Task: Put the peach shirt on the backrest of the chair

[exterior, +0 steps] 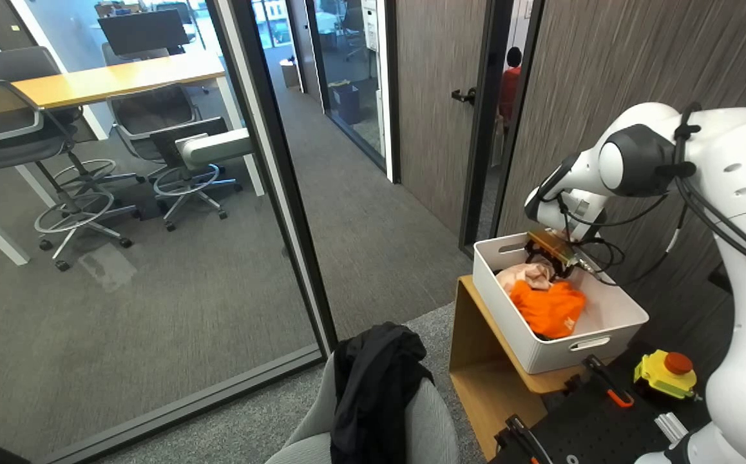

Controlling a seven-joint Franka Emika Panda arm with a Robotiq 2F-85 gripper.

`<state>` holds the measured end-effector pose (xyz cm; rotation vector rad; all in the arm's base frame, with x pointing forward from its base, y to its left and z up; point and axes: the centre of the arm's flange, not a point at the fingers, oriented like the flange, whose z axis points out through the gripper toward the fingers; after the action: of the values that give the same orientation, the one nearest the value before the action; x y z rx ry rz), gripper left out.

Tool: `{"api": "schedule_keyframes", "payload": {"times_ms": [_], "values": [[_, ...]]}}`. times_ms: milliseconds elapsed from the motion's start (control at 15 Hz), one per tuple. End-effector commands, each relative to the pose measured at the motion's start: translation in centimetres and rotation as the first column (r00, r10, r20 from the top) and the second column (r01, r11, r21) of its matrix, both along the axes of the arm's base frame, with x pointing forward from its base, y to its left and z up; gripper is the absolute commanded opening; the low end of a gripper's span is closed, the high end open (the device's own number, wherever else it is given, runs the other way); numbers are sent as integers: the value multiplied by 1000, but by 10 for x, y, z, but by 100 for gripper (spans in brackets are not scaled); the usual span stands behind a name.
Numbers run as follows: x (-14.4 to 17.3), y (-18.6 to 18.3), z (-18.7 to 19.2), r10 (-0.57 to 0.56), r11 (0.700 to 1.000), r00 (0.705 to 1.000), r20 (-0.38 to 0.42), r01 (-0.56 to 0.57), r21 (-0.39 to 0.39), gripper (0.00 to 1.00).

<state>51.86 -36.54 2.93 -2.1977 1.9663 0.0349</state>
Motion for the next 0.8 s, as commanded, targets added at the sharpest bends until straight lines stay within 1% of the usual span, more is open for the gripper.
{"api": "schedule_keyframes", "payload": {"times_ms": [0, 733], "values": [[17, -9, -5, -42, 999, 999, 25, 42, 4, 100], [21, -12, -5, -61, 998, 998, 31, 61, 0, 100]]}}
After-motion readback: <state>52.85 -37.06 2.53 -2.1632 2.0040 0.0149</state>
